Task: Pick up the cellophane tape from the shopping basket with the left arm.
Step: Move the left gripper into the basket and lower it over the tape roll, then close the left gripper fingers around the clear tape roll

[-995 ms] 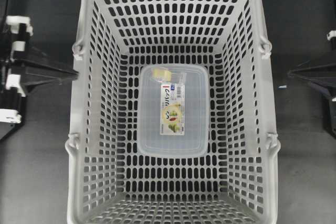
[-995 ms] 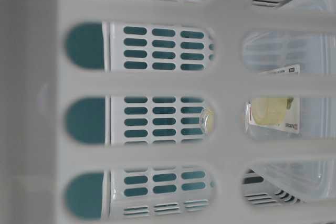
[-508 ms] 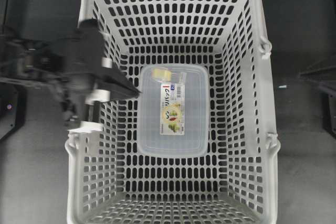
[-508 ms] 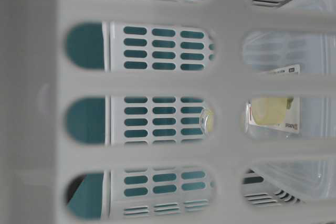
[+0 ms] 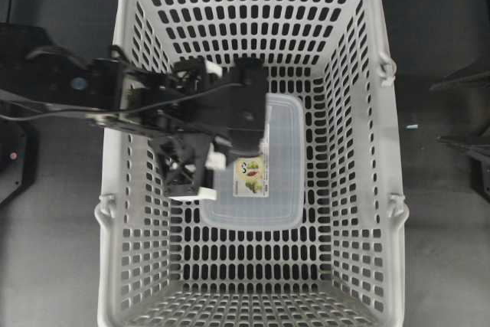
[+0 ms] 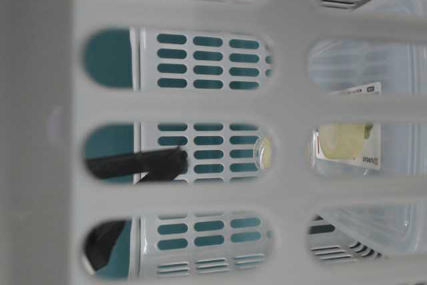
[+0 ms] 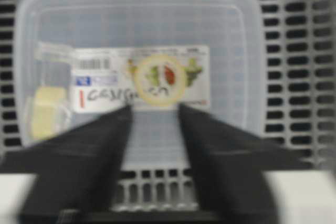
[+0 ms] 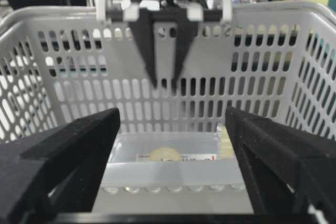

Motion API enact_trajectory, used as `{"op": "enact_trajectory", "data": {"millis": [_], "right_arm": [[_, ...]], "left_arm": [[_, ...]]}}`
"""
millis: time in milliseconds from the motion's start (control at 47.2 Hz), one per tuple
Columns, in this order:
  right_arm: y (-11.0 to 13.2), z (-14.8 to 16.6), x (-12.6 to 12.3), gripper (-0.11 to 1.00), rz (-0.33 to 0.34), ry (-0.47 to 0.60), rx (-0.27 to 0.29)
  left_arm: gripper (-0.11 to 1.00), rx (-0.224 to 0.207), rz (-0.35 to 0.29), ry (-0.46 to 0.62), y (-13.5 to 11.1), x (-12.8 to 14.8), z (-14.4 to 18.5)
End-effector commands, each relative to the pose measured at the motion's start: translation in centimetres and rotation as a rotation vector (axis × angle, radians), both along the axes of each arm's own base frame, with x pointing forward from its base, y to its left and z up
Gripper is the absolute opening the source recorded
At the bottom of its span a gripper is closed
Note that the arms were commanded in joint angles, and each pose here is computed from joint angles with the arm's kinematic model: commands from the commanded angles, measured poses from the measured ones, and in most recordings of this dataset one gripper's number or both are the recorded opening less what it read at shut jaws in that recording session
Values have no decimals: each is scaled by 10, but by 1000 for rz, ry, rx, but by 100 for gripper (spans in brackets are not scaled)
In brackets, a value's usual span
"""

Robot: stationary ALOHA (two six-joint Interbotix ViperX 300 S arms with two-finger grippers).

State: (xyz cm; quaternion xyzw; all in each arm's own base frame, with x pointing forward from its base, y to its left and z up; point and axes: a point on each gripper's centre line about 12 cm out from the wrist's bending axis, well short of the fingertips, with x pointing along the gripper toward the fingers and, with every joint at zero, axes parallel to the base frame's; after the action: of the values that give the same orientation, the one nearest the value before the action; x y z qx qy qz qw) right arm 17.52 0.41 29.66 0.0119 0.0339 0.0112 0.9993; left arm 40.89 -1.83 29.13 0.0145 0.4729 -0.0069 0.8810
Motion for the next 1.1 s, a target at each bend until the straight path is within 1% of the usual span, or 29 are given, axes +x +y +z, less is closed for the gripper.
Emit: {"op": "enact_trajectory", "data": {"millis": [0, 85, 148, 212, 466, 783, 910, 995, 1037, 1079], "right_arm": [[0, 7, 0, 78, 0, -19, 22], [0, 8, -1, 78, -1, -25, 40], [0, 8, -2, 78, -1, -28, 44], [0, 7, -3, 78, -1, -27, 45], [0, 5, -4, 78, -1, -14, 45], [0, 4, -4, 78, -1, -11, 45], [0, 2, -4, 78, -1, -5, 45], [0, 1, -4, 78, -1, -4, 44], [0, 1, -4, 78, -1, -5, 45], [0, 1, -4, 78, -1, -5, 45]], "left_arm": [[47, 2, 2, -3, 0, 9, 6], [71, 1, 9, 40, -1, 18, -4], [85, 3, 9, 73, -1, 24, -14], [91, 1, 12, 90, -2, 29, -22], [90, 7, -1, 168, -10, 46, -59], [90, 13, -2, 238, -9, 48, -91], [89, 16, -4, 254, -8, 49, -98], [87, 17, -6, 254, -8, 50, -98], [83, 17, -7, 254, -8, 49, -97], [76, 18, -9, 255, -8, 49, -97]]}}
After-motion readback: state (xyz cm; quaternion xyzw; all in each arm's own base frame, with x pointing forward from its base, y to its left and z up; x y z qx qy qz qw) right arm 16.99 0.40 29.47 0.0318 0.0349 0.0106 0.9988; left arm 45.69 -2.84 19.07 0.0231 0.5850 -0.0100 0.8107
